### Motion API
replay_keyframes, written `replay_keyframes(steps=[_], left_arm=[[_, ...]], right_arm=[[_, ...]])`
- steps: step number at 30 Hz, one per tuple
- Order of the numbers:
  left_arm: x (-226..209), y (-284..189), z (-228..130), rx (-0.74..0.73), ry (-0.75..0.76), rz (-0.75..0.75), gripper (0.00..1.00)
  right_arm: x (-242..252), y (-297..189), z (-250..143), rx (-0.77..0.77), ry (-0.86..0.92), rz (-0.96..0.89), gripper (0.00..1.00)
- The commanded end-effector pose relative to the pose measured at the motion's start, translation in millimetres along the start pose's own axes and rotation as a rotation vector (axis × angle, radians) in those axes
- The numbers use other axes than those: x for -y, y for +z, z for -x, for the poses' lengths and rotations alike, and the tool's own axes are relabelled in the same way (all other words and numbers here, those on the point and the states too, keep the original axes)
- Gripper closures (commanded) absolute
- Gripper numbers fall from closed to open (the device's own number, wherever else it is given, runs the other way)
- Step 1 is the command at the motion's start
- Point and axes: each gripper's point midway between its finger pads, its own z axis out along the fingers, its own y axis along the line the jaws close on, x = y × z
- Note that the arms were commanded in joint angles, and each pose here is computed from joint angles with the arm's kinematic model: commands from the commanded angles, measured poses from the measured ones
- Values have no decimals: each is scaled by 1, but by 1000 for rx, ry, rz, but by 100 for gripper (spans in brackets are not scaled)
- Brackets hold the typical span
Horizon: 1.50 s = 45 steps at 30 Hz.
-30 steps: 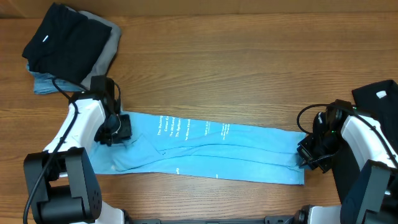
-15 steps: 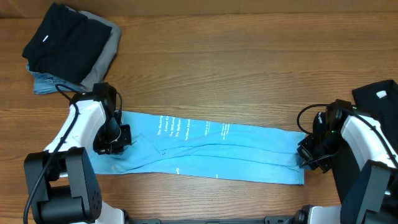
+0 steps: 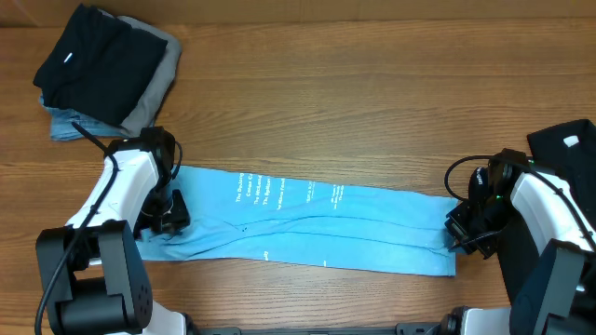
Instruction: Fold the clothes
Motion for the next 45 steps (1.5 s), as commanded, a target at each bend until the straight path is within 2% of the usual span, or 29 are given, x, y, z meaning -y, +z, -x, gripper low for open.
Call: replay_keyframes(steps=[1, 4, 6, 9, 11, 13, 16, 21, 23, 26, 28, 29, 32, 33, 35, 36, 40, 43, 45], left_arm=[[3, -2, 16, 73, -49, -27, 16], [27, -7, 37, 151, -8, -145, 16], [44, -12, 46, 188, 55, -237, 28], [63, -20, 58, 242, 107, -336, 28], [68, -23, 63, 271, 131, -359, 32], [67, -23, 65, 279, 128, -351, 37], [56, -19, 66, 280, 118, -284, 60], [30, -14, 72, 305, 94, -132, 74], [19, -13, 72, 306, 75, -77, 87], [10, -10, 72, 294, 13, -67, 96], [21, -13, 71, 280, 15, -154, 94], [32, -16, 69, 268, 28, -224, 90], [66, -28, 62, 240, 90, -423, 65], [74, -31, 60, 231, 101, -468, 59], [79, -31, 57, 223, 115, -478, 49], [80, -30, 55, 220, 123, -468, 47], [76, -17, 49, 207, 137, -384, 46], [71, -3, 46, 199, 135, -339, 53], [71, 7, 41, 186, 137, -327, 61]], right_arm=[[1, -3, 1, 23, 3, 5, 88], [2, -3, 2, 26, 3, 1, 88], [2, -3, 2, 27, 3, -2, 88], [2, -3, 2, 26, 3, -2, 88], [2, -3, 2, 27, 3, -2, 88], [2, -3, 2, 26, 3, -2, 88], [3, -3, 2, 26, 3, -2, 88], [2, -3, 2, 26, 3, -2, 88], [2, -3, 2, 26, 3, -2, 88], [3, -3, 1, 23, 3, -4, 88], [3, -3, 1, 23, -16, -4, 88], [3, -3, 1, 24, -20, -5, 88], [3, -3, 1, 23, -22, -4, 88], [3, -3, 1, 23, -23, -4, 88], [3, -3, 1, 24, -23, -4, 88], [3, -3, 1, 24, -23, -3, 88], [2, -3, 2, 26, -23, -2, 88], [2, -3, 2, 28, -23, 0, 88], [2, -3, 2, 29, -23, 0, 88]])
